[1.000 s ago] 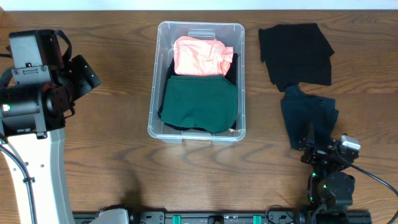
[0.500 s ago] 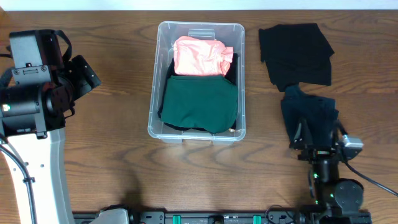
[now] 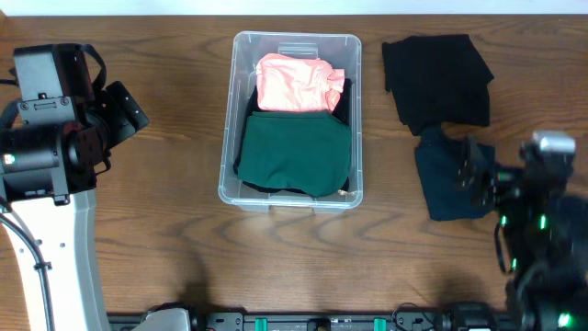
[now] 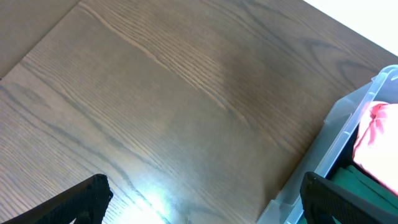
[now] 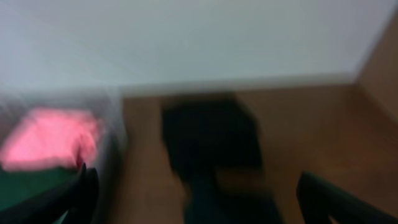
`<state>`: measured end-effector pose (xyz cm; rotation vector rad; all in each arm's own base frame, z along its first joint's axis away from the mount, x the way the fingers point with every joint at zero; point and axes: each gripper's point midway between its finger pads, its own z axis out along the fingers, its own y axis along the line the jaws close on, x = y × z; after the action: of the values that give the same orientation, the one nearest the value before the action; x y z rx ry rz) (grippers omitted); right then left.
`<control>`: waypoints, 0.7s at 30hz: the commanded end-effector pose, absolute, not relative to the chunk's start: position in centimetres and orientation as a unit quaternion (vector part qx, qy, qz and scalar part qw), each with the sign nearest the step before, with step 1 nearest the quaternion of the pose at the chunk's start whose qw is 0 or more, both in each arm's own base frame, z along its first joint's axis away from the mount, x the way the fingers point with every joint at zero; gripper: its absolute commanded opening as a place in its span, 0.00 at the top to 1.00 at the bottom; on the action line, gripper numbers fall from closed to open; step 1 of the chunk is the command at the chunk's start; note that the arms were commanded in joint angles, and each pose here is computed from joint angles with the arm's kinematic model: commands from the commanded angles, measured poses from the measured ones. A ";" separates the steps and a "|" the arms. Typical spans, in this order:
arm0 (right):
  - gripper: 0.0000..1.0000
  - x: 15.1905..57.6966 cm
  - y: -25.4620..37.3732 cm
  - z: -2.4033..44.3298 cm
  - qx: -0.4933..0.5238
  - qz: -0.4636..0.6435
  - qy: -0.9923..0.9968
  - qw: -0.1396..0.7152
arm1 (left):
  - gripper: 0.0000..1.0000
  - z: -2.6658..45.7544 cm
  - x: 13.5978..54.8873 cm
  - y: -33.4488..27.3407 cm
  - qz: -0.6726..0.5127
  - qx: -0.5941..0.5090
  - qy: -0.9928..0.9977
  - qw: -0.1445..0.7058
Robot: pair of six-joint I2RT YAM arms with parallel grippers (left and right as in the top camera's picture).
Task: Pack container
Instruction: 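Move the right gripper down to the dark teal garment on the table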
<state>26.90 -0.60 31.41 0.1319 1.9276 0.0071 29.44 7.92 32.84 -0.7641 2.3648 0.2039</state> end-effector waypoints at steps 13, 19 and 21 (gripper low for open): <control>0.01 32.8 0.7 23.3 0.030 0.003 0.968 0.251 | 0.02 32.9 29.4 8.3 0.086 -0.286 0.900 0.318; 0.01 33.4 1.1 21.5 0.033 -0.019 0.974 0.224 | 0.02 32.9 29.4 8.3 0.086 -0.286 0.900 0.318; 0.01 33.3 1.0 20.9 0.040 -0.046 0.975 0.212 | 0.02 32.9 29.4 8.3 0.086 -0.286 0.900 0.318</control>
<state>33.08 0.70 20.79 0.0897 2.7112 -0.0662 29.43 7.92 32.83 -0.7641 2.3652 0.2040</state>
